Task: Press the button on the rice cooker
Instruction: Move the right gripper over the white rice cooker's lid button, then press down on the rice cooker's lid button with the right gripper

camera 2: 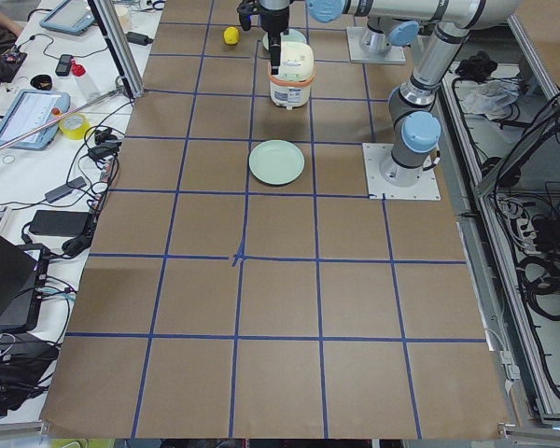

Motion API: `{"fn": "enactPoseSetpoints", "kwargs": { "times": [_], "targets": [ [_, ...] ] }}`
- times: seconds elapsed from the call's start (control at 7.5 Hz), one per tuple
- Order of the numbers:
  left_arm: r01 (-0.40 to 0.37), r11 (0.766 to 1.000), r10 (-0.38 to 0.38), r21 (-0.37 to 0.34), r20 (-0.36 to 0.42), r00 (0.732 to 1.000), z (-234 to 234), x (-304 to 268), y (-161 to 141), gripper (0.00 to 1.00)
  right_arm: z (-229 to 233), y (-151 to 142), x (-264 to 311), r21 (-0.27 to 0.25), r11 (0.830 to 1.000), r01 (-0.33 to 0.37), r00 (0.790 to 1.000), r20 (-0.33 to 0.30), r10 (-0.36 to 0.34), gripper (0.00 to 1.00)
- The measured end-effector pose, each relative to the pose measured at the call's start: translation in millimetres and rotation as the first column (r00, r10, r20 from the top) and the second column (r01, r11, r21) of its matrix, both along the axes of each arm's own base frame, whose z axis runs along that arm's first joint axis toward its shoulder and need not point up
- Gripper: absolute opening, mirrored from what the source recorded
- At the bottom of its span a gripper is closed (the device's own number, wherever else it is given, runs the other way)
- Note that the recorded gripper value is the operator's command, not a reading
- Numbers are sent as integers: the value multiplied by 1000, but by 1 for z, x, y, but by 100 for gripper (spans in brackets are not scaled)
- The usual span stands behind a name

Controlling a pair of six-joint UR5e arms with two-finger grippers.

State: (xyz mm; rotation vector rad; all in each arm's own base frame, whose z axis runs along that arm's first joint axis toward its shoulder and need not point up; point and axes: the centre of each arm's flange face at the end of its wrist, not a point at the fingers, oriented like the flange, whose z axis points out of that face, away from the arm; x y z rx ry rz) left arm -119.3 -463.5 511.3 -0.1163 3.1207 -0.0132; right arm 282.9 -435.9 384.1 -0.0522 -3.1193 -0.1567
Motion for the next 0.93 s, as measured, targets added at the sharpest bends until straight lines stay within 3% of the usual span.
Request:
{"fn": "enactPoseSetpoints", "kwargs": {
  "times": [0.27,0.67,0.93],
  "targets": [
    [0,1000,0,0,0,1000,0,0,0,100,-12,7,8,12,1000,-19,1000,-3,19,0],
    [0,1000,0,0,0,1000,0,0,0,100,-29,13,14,-10,999,-35,999,2,35,0],
    [0,1000,0,0,0,1000,0,0,0,100,-23,12,14,-39,998,-39,999,-1,39,99]
  ]
}}
